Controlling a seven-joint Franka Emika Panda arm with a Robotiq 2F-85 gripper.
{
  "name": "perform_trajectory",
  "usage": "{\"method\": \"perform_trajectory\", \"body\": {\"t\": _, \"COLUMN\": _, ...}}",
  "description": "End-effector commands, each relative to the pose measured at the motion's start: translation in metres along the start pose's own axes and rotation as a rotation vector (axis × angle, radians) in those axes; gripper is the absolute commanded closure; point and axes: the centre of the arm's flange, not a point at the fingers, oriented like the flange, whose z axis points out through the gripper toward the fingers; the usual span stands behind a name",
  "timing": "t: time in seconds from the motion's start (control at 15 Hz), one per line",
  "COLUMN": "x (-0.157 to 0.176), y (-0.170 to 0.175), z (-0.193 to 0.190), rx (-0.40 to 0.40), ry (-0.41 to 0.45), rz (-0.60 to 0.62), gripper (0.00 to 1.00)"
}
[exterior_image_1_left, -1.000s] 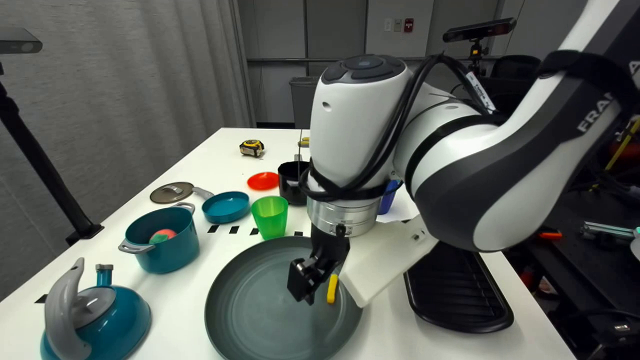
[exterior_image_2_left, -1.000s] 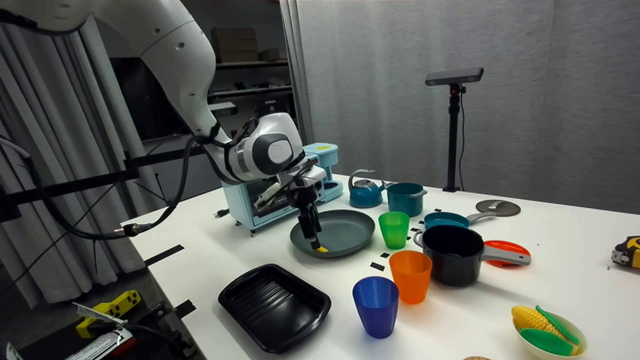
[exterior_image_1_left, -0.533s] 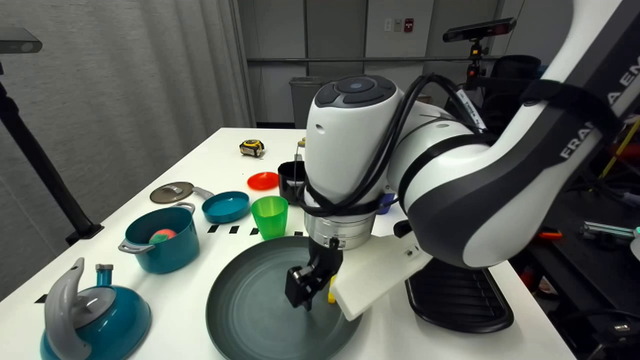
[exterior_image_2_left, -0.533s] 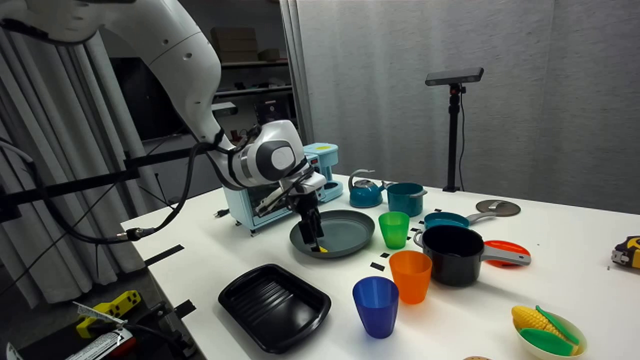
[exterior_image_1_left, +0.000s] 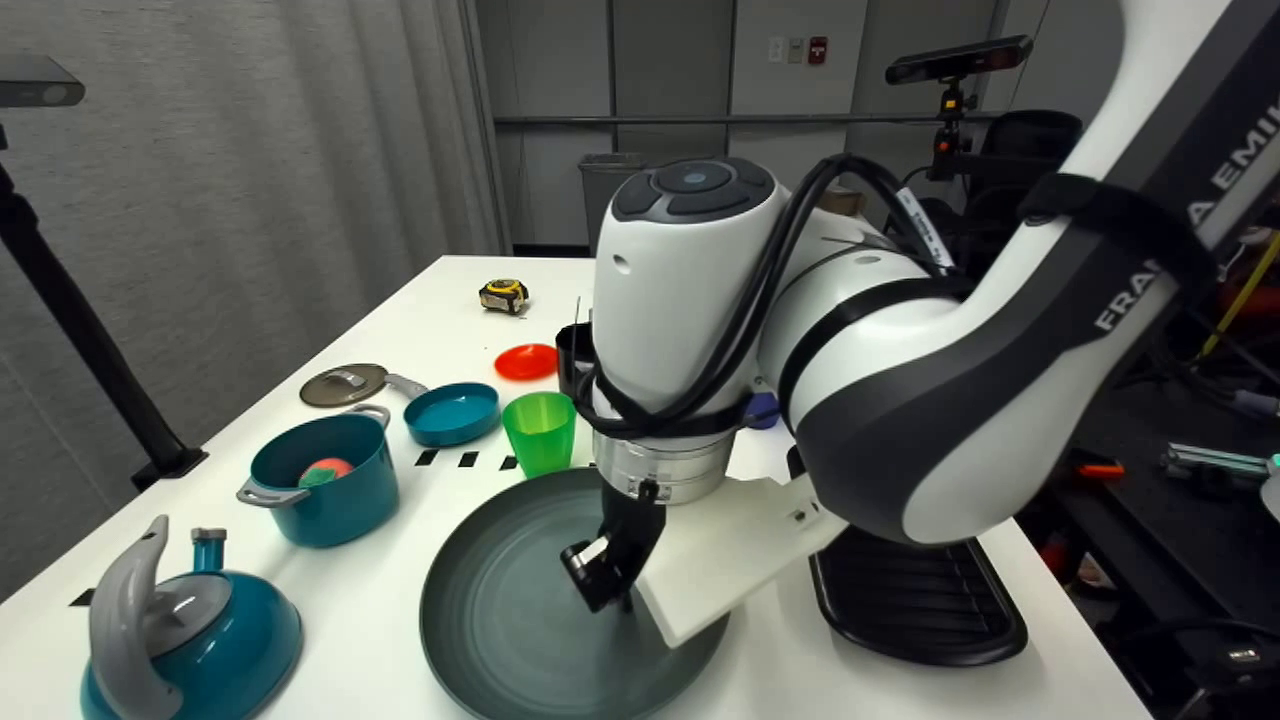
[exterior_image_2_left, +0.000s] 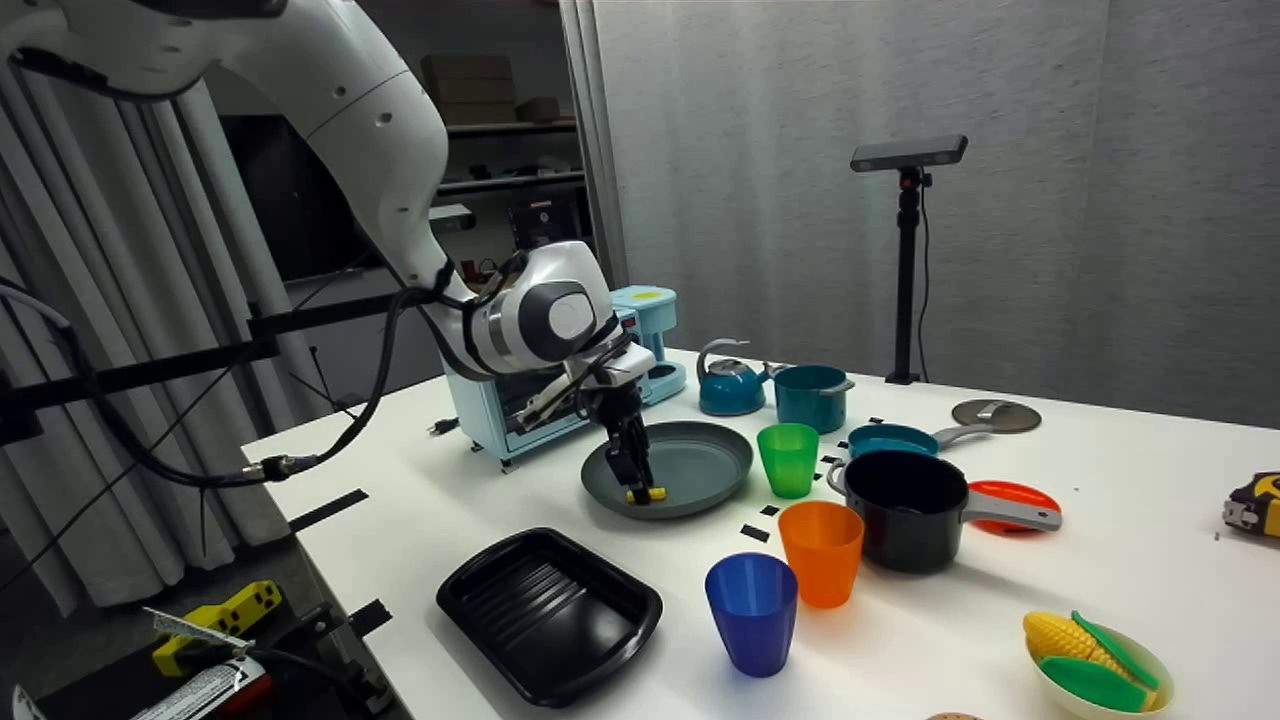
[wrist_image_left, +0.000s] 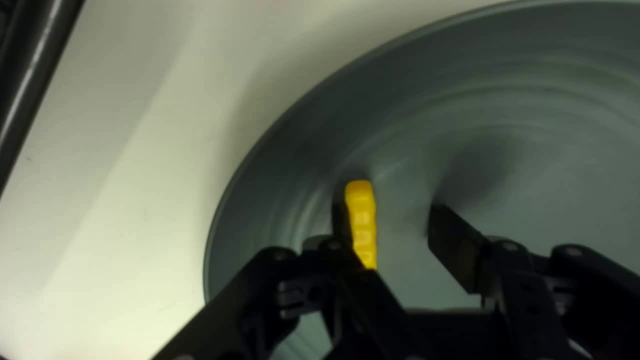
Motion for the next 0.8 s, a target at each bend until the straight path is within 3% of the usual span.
{"method": "perform_trajectory", "body": {"t": 0.0, "x": 0.004, "y": -0.005, "z": 0.005, "rx": -0.017, "ry": 0.007, "rz": 0.031, "gripper": 0.86}}
{"method": "perform_trajectory", "body": {"t": 0.13, "x": 0.008, "y": -0.006, "z": 0.004, "rx": -0.016, "ry": 0.012, "rz": 0.039, "gripper": 0.99}}
{"method": "perform_trajectory", "body": {"t": 0.73, "x": 0.051, "y": -0.011, "z": -0.023, "rx": -0.026, "ry": 0.051, "rz": 0.064, "gripper": 0.96}}
